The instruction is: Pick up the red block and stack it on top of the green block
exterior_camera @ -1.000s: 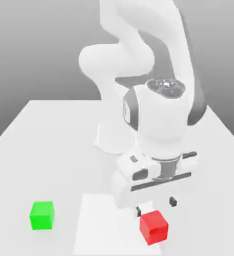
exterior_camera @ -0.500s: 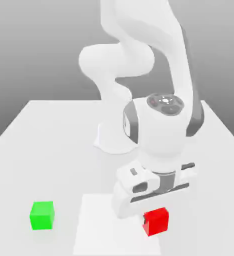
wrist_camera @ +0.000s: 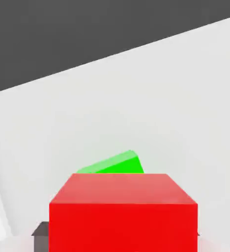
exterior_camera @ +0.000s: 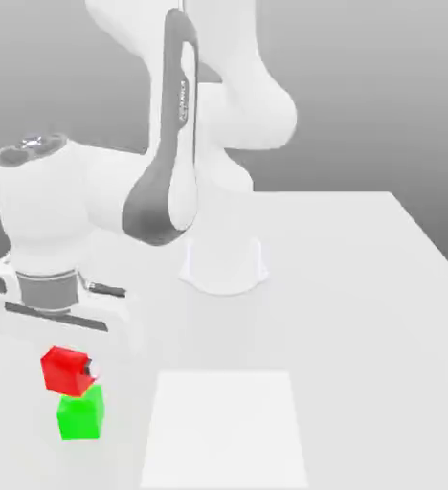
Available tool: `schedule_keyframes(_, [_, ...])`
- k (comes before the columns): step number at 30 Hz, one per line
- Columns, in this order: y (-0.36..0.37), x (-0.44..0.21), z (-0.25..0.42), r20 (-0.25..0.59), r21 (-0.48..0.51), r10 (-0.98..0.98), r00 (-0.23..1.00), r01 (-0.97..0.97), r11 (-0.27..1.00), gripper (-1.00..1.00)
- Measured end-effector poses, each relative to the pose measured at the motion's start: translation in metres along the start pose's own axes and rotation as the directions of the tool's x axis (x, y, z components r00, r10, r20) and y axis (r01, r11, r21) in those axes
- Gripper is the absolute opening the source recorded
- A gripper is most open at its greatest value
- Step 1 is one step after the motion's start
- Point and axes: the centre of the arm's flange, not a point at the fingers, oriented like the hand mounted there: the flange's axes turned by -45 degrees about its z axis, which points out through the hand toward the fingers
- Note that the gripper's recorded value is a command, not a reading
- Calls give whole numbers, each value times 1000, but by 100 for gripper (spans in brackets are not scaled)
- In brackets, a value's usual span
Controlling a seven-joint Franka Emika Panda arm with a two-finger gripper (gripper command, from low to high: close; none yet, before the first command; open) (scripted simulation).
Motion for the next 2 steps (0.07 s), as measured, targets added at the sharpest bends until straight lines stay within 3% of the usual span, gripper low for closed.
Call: schedule_keyframes(2, [0, 0, 0, 0, 0, 0, 1000, 0, 1000, 100])
